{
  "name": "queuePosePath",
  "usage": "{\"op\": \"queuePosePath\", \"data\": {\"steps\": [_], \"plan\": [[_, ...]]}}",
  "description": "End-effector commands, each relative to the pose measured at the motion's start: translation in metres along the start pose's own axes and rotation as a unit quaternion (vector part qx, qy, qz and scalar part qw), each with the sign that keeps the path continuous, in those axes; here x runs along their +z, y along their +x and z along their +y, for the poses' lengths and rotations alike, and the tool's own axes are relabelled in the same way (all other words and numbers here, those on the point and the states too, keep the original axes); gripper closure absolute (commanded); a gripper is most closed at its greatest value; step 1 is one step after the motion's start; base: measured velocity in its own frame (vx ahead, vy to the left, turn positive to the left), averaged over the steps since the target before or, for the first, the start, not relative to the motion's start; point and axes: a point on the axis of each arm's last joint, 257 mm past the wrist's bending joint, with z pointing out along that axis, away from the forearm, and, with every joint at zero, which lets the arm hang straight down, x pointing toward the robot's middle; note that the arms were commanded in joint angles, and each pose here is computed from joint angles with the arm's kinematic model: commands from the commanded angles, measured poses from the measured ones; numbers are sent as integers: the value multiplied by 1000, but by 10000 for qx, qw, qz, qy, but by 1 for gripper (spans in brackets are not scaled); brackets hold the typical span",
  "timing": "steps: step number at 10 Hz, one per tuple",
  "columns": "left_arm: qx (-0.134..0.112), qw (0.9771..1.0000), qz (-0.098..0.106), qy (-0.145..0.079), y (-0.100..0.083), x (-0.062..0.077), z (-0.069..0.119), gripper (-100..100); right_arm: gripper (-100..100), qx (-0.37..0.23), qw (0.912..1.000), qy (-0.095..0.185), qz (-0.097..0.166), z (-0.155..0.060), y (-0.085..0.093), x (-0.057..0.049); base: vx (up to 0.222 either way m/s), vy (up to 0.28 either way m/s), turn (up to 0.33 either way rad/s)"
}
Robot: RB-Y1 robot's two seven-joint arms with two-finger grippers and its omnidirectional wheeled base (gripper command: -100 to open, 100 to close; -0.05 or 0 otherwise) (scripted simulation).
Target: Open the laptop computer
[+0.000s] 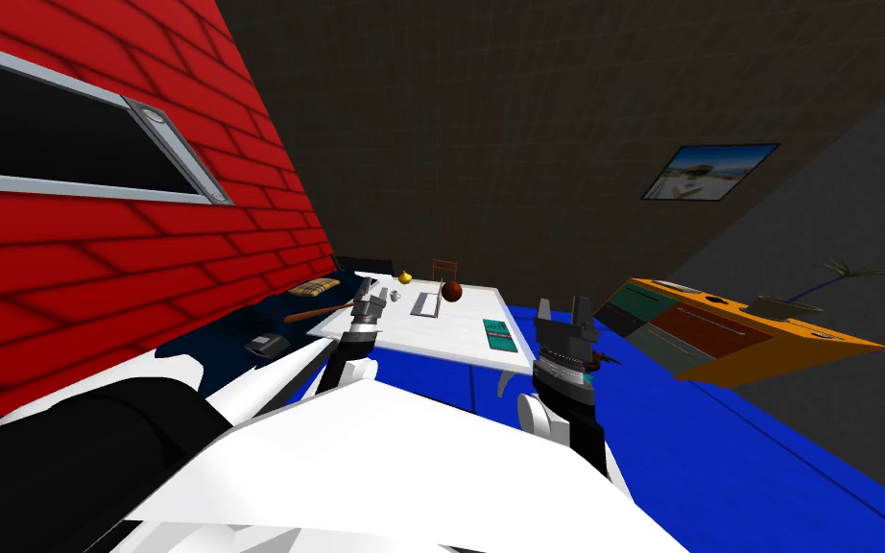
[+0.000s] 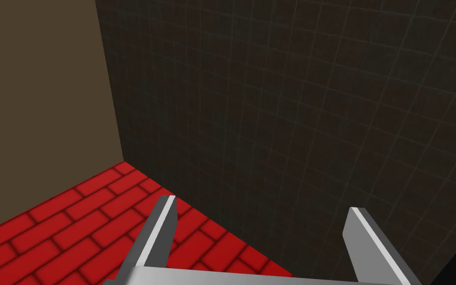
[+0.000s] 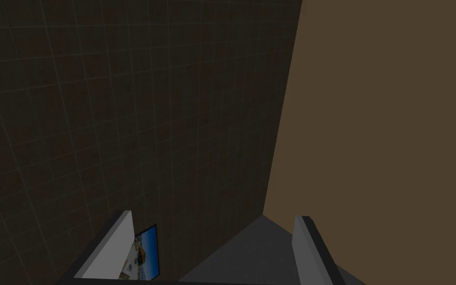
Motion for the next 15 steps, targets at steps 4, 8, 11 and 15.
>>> {"op": "queuePosePath", "data": {"steps": [4, 8, 11, 15], "plan": [[0, 10000, 0, 1, 0, 0, 0, 0, 0, 0, 10000, -1, 0, 0, 0, 0, 0, 0, 0], [0, 10000, 0, 2, 0, 0, 0, 0, 0, 0, 10000, -2, 0, 0, 0, 0, 0, 0, 0], [236, 9994, 223, -132, -3, 3, 12, -100, 0, 0, 10000, 0, 0, 0, 0, 0, -12, 1, -44], [611, 9969, 329, -373, -20, 9, 36, -100, 0, 0, 10000, 2, 0, 0, 0, 0, -38, 6, -75]]}}
